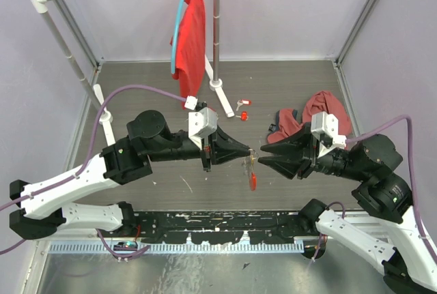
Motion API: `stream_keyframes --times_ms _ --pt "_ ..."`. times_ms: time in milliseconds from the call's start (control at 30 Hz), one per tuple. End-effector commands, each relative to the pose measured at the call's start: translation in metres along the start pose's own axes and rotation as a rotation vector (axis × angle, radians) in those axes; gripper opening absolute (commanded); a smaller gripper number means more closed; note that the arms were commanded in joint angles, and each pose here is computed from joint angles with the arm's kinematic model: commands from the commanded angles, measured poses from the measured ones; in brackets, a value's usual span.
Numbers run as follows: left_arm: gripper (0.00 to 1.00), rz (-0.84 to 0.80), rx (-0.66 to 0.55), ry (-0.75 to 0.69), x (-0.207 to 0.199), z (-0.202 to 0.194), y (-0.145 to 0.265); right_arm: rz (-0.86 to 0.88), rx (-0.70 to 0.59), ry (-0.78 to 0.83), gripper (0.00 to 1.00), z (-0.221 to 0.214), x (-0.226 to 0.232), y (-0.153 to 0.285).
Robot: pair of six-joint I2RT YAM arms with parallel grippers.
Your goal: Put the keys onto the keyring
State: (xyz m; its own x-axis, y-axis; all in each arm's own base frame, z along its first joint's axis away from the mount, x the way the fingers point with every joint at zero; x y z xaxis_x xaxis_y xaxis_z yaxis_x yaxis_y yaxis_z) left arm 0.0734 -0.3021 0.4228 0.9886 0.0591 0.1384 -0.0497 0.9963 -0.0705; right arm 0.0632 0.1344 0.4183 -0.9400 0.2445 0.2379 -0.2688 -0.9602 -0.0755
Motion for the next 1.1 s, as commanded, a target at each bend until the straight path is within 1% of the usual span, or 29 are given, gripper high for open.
stream_keyframes --times_ms 0,267,533,967,1067 --pt "0.00 -0.068 -0.114 -0.017 -0.008 0.027 0.006 0.094 -0.060 0.099 0.38 0.021 0.012 0.000" --pt "0.00 -0.096 -0.113 -0.015 -0.010 0.027 0.003 0.115 -0.068 0.087 0.37 0.023 0.015 -0.002" --pt "0.00 -0.092 -0.112 -0.024 -0.009 0.029 0.002 0.132 -0.037 0.065 0.35 0.017 0.011 -0.008" --pt "0.00 -0.088 -0.111 -0.029 -0.008 0.030 0.002 0.142 -0.001 0.042 0.24 0.008 0.006 -0.015" --pt "0.00 -0.085 -0.109 -0.028 -0.008 0.029 0.002 0.140 0.001 0.041 0.24 0.007 0.005 -0.015"
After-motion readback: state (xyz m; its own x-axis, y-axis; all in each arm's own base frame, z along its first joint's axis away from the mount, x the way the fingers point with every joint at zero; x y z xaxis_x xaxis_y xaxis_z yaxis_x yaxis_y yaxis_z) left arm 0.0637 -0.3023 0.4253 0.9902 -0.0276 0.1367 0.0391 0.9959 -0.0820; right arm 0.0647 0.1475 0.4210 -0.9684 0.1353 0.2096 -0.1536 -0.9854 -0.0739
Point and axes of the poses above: each gripper's point midway between its finger pads, its own y axis back along the fingers, its own x axis along the line the jaws close on, z = x × y, the point moved 7 cm from there along y, back along the fingers, and after that the axes turned 12 degrees about -y, right-handed, at the moved point
